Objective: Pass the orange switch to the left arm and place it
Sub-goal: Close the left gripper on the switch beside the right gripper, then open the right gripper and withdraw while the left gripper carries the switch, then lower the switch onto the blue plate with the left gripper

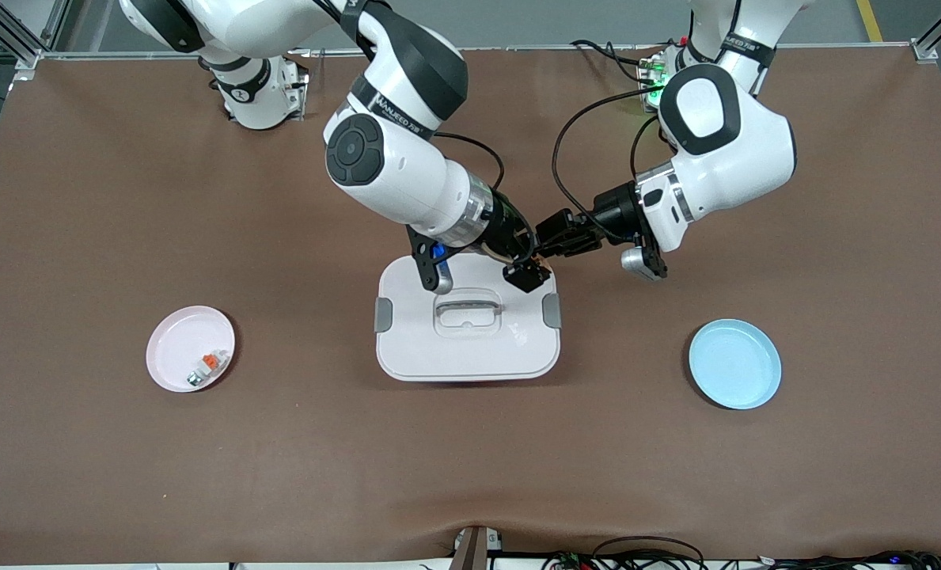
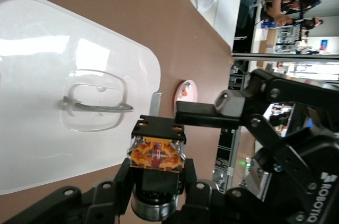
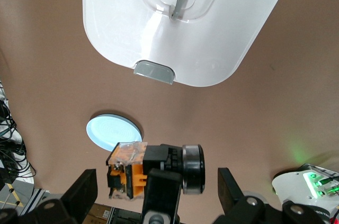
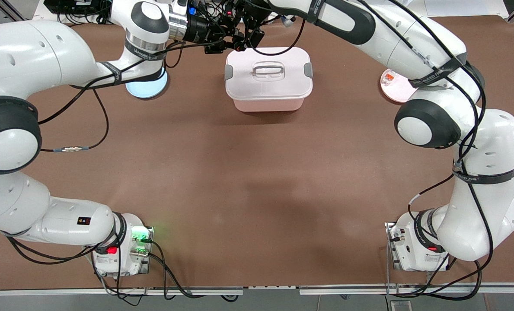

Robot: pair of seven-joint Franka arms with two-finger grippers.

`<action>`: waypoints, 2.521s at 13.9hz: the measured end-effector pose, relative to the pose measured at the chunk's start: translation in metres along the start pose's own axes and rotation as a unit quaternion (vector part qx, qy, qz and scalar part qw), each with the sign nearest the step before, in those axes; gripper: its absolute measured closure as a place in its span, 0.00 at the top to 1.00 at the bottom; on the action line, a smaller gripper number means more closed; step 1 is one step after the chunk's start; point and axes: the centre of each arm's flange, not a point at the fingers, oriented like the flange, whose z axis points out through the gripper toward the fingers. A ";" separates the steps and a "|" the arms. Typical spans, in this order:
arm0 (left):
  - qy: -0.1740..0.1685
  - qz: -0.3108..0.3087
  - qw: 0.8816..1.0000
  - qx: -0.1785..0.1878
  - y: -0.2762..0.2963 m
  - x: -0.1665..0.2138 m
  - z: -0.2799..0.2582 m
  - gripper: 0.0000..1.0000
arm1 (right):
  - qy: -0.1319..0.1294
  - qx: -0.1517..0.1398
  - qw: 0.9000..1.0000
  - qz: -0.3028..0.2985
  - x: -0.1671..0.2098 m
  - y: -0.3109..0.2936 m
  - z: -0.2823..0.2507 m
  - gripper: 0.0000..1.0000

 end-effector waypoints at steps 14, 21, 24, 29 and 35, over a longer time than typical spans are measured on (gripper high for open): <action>-0.050 0.059 0.951 0.300 -0.095 0.067 -0.153 0.42 | 0.069 -0.122 0.957 -0.255 0.072 0.002 -0.030 1.00; -0.059 0.020 0.932 0.358 -0.190 0.102 -0.185 0.42 | 0.101 -0.208 0.889 -0.395 0.141 0.008 -0.119 1.00; -0.058 0.012 0.928 0.367 -0.224 0.114 -0.186 0.42 | 0.108 -0.233 0.857 -0.446 0.176 0.010 -0.162 1.00; -0.063 0.027 0.920 0.386 -0.258 0.130 -0.172 0.42 | 0.121 -0.260 0.816 -0.502 0.217 0.020 -0.206 1.00; -0.085 0.045 0.908 0.407 -0.301 0.162 -0.158 0.42 | 0.158 -0.245 0.803 -0.519 0.294 0.045 -0.250 1.00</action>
